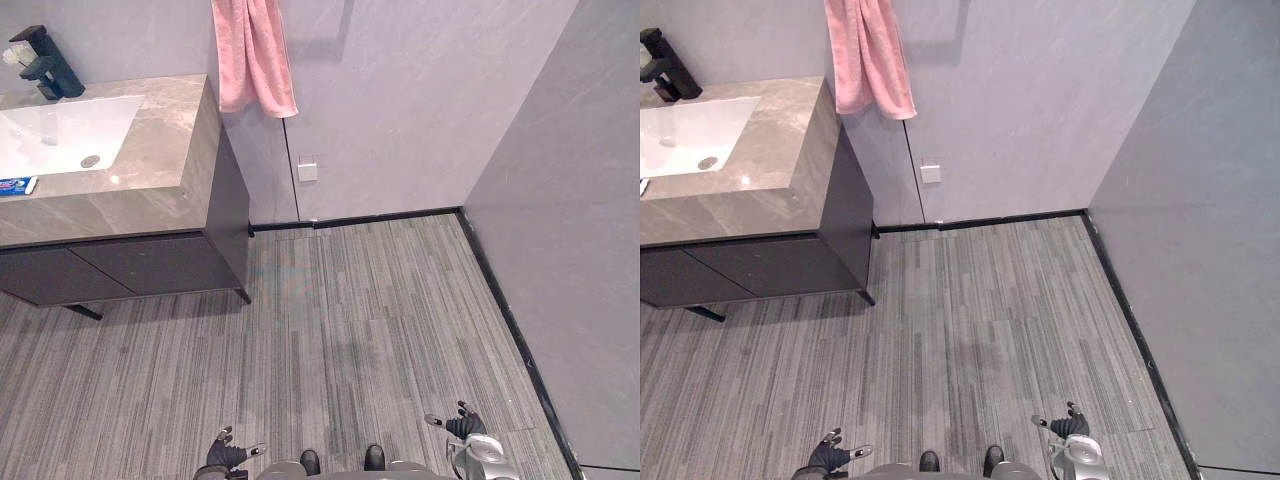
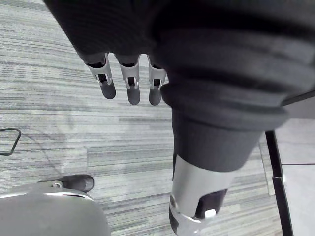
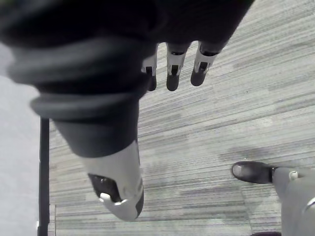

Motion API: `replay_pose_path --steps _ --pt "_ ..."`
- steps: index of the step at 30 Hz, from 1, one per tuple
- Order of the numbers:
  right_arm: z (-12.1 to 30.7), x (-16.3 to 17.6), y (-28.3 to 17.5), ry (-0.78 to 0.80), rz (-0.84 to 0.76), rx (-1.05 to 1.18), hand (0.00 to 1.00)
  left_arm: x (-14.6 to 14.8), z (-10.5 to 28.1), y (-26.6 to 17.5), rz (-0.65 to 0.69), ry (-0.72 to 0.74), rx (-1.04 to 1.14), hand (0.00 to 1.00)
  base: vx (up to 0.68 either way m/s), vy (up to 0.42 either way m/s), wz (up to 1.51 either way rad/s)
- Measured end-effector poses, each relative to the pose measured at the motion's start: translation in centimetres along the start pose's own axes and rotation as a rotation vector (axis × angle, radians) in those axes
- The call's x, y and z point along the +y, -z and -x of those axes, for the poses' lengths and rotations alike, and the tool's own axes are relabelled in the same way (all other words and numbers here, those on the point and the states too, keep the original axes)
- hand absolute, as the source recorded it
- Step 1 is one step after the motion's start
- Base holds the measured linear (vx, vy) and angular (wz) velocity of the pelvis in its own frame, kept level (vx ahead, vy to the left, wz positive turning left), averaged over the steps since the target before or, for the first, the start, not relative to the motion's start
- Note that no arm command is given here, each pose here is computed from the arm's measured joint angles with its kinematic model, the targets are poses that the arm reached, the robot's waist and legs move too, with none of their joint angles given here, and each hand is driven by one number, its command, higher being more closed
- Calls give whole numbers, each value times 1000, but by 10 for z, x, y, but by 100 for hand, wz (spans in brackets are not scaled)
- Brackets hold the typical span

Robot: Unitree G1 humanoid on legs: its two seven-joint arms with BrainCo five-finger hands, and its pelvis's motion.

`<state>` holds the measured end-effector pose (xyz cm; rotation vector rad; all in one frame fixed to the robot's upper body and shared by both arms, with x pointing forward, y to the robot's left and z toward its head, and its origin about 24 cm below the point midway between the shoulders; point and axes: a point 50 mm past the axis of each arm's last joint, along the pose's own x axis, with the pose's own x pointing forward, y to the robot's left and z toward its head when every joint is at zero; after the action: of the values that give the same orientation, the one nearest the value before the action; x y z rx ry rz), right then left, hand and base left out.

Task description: Organize washtable

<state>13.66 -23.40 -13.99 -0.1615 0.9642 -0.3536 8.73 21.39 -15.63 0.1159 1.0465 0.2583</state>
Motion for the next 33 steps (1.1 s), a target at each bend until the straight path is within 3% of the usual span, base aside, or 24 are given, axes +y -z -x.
replay_pose_path --steps 12,33 --pt "-3 -20 -3 44 85 -16 0 1 1 3 2 -3 7 0 -53 -15 0" --pt "-3 -19 -4 41 76 -13 0 17 0 1 20 -51 2 0 -8 -5 -2"
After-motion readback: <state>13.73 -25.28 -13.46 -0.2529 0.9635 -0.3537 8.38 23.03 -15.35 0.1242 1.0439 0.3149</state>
